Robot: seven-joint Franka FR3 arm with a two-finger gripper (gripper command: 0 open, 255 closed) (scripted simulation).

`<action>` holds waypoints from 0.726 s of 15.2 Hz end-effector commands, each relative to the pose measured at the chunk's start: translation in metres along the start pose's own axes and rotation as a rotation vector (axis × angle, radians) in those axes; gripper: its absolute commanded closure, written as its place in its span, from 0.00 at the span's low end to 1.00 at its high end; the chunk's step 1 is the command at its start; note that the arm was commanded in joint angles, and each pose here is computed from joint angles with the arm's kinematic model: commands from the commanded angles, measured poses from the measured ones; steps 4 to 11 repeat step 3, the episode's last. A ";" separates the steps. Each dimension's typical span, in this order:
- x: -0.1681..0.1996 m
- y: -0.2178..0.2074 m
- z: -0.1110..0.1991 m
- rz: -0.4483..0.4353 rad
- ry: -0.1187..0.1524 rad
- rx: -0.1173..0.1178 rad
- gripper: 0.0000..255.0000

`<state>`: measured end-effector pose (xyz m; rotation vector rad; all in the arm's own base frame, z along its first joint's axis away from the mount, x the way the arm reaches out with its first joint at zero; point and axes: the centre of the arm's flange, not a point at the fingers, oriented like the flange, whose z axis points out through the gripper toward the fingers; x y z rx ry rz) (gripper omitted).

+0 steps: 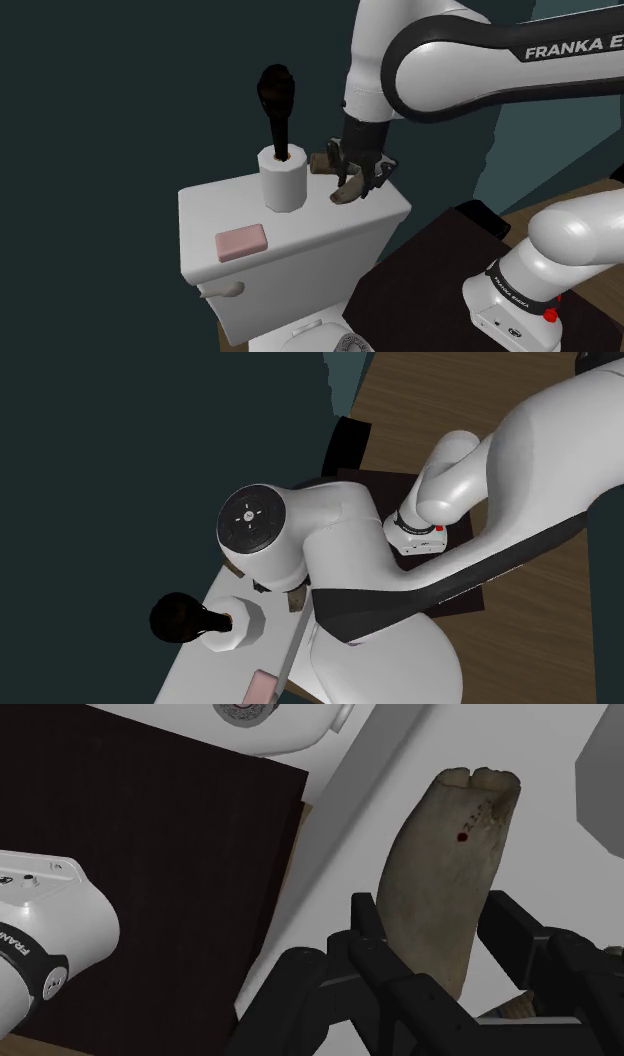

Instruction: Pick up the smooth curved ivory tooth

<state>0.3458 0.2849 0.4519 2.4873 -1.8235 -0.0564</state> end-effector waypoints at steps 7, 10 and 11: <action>0.000 -0.001 -0.011 0.000 0.000 -0.001 1.00; 0.000 -0.001 -0.011 0.000 0.000 -0.001 1.00; 0.000 -0.001 -0.011 0.000 0.000 -0.001 1.00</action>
